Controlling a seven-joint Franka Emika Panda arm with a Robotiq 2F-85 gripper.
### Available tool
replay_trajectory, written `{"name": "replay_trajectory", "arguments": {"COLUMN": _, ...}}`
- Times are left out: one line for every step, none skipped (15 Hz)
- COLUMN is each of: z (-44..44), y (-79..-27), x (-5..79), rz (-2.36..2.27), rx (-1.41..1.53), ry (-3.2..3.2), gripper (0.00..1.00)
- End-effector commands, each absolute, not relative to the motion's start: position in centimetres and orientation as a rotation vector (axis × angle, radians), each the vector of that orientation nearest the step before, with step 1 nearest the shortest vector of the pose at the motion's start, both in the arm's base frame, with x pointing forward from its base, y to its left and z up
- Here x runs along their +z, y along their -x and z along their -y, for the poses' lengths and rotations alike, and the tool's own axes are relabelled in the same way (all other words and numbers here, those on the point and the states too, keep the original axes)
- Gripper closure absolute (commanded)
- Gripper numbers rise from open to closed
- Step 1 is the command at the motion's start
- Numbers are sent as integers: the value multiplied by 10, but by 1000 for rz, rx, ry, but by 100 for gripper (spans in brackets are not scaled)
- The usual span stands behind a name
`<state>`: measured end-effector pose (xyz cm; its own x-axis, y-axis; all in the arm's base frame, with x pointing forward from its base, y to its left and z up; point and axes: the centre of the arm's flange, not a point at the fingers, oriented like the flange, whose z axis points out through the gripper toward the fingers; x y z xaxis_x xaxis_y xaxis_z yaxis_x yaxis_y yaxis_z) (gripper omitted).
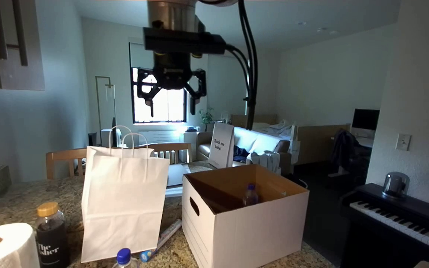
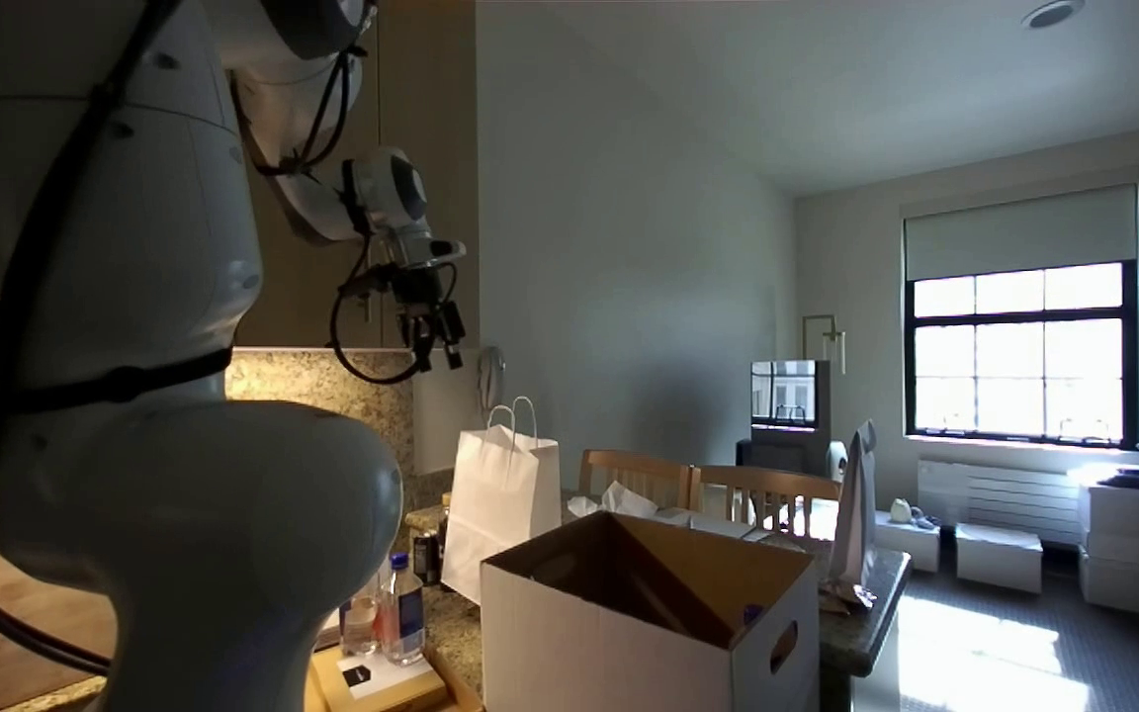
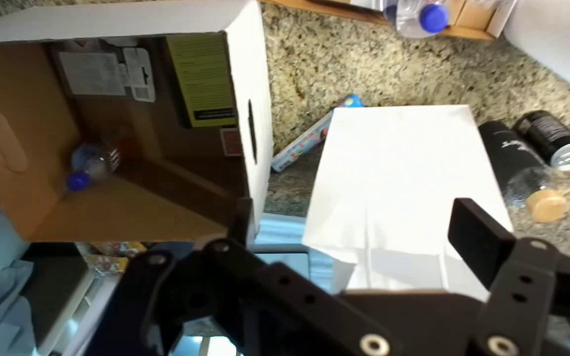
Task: Place four empty bottles inside the white storage box
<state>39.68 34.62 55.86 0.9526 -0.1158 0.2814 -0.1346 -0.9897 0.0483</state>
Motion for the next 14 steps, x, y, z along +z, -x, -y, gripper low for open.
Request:
{"name": "replay_trajectory", "arguments": {"z": -410, "y": -406, "x": 543, "rz": 87, "rx": 410, "ry": -3038, "gripper": 0}}
{"name": "replay_trajectory", "arguments": {"z": -420, "y": -408, "x": 536, "rz": 51, "rx": 380, "ry": -3047, "gripper": 0}}
{"name": "replay_trajectory", "arguments": {"z": -429, "y": -415, "x": 525, "rz": 25, "rx": 342, "ry": -3059, "gripper": 0}}
{"name": "replay_trajectory", "arguments": {"z": -435, "y": -421, "x": 515, "rz": 9, "rx": 305, "ry": -3069, "gripper": 0}}
{"name": "replay_trajectory", "arguments": {"z": -438, "y": -428, "x": 501, "rz": 6, "rx": 282, "ry": -3081, "gripper": 0}}
{"name": "replay_trajectory", "arguments": {"z": -441, "y": -434, "x": 489, "rz": -14, "rx": 261, "ry": -3103, "gripper": 0}}
{"name": "replay_trajectory", "arguments": {"z": -445, "y": -439, "x": 474, "rz": -22, "rx": 245, "ry": -3130, "gripper": 0}}
{"name": "replay_trajectory", "arguments": {"z": -449, "y": -445, "x": 460, "rz": -29, "rx": 237, "ry": -3143, "gripper": 0}}
{"name": "replay_trajectory", "arguments": {"z": -453, "y": -449, "x": 445, "rz": -30, "rx": 231, "ry": -3151, "gripper": 0}}
{"name": "replay_trajectory", "arguments": {"z": -455, "y": -453, "x": 432, "rz": -30, "rx": 221, "ry": -3160, "gripper": 0}}
{"name": "replay_trajectory", "arguments": {"z": -457, "y": -454, "x": 417, "rz": -22, "rx": 214, "ry": -3162, "gripper": 0}}
{"name": "replay_trajectory", "arguments": {"z": -458, "y": -454, "x": 404, "rz": -26, "rx": 209, "ry": -3153, "gripper": 0}}
{"name": "replay_trajectory", "arguments": {"z": -458, "y": -452, "x": 389, "rz": -30, "rx": 210, "ry": -3145, "gripper": 0}}
{"name": "replay_trajectory", "arguments": {"z": -459, "y": -453, "x": 378, "rz": -38, "rx": 216, "ry": -3142, "gripper": 0}}
